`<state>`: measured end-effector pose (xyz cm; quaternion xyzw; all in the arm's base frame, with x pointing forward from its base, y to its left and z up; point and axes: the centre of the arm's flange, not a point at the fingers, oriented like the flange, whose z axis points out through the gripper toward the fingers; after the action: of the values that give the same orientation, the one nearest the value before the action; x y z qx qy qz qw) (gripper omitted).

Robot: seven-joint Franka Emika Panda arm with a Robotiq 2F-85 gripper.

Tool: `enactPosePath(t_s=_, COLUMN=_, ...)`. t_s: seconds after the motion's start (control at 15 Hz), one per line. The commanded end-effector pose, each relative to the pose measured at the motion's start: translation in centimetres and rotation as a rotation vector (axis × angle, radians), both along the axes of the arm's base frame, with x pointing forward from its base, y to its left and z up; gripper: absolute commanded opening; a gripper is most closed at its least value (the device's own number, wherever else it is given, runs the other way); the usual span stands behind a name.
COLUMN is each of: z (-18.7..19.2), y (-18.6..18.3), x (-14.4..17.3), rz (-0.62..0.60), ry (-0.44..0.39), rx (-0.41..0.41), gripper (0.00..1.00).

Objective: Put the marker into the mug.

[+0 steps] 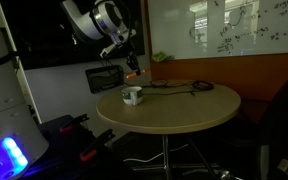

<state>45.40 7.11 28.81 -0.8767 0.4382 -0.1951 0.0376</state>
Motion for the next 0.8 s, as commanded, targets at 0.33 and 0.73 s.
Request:
enactPosePath(t_s=0.33, z=-4.0, y=7.6, x=1.2, rz=-0.062, ry=0.024, rx=-0.138, gripper=0.05)
enactPosePath(t_s=0.73, z=-6.5, y=8.5, x=2.3, rz=-0.085, ry=0.024, rx=-0.202, gripper=0.05)
